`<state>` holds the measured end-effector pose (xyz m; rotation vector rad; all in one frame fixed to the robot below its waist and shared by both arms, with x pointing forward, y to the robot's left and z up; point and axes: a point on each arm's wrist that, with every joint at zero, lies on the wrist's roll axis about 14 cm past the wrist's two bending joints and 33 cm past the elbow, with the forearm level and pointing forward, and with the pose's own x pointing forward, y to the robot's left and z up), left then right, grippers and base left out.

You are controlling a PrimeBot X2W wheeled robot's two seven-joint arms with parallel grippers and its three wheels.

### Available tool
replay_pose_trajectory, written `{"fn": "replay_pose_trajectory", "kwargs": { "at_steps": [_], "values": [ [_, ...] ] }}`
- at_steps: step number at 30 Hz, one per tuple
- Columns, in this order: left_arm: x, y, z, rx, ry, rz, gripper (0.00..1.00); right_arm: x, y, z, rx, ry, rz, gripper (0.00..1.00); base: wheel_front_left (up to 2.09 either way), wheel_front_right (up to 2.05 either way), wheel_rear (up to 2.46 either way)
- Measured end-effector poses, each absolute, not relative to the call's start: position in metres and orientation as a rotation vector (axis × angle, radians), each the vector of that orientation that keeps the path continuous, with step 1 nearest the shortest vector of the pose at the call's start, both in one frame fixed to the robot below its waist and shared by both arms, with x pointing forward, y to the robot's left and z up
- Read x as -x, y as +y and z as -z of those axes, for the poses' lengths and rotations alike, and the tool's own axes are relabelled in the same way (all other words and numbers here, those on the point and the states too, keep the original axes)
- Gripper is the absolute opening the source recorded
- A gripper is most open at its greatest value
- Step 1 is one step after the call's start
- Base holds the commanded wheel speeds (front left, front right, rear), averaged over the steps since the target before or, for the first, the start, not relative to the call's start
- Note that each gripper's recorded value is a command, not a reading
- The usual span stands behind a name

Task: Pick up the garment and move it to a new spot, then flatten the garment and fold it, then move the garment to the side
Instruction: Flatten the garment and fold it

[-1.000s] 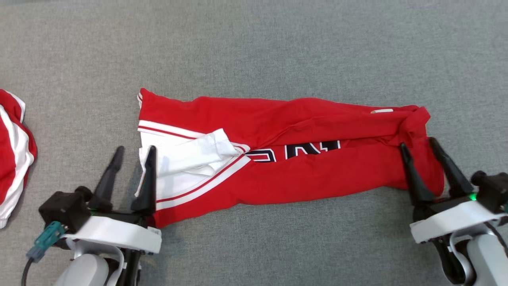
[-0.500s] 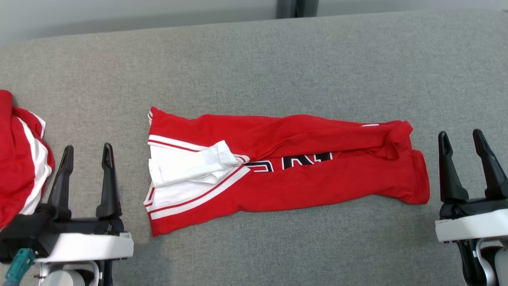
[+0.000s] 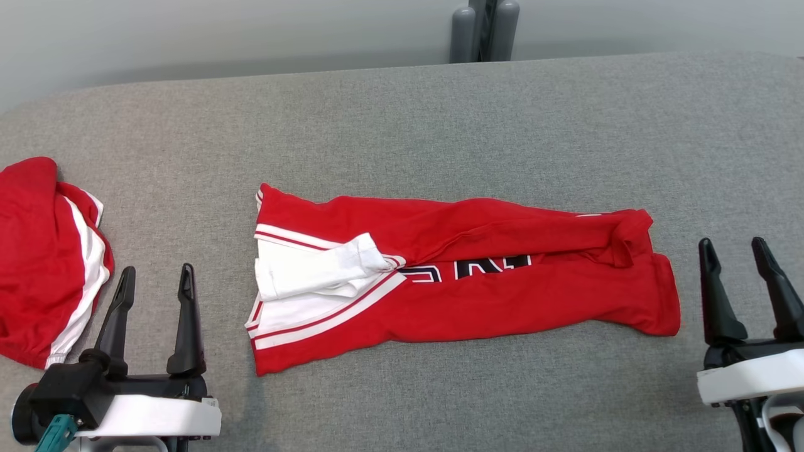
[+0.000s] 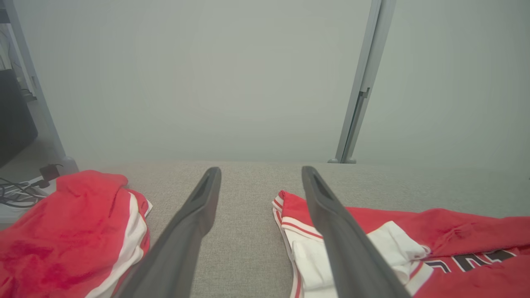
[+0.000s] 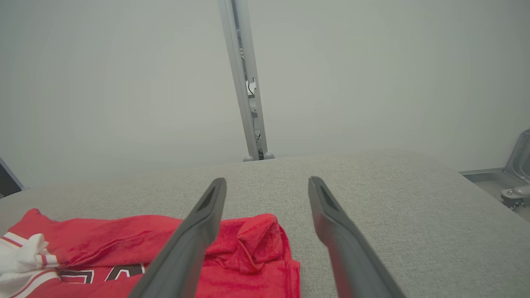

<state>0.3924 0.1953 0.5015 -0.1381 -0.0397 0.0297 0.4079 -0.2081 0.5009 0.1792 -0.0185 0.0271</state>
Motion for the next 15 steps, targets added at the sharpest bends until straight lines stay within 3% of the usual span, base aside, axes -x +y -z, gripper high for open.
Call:
{"fn": "replay_pose_trajectory", "kwargs": {
  "at_steps": [9, 15],
  "values": [
    [-0.394, 0.192, -0.491, 0.148, -0.011, -0.029, 1.0, -0.421, -0.248, -0.474, -0.162, 0.07, 0.065, 1.0, 0.0, 0.0, 0.0],
    [-0.404, 0.187, -0.485, 0.151, -0.002, -0.018, 1.0, -0.447, -0.234, -0.442, -0.209, 0.169, 0.037, 1.0, 0.0, 0.0, 0.0]
  ]
}}
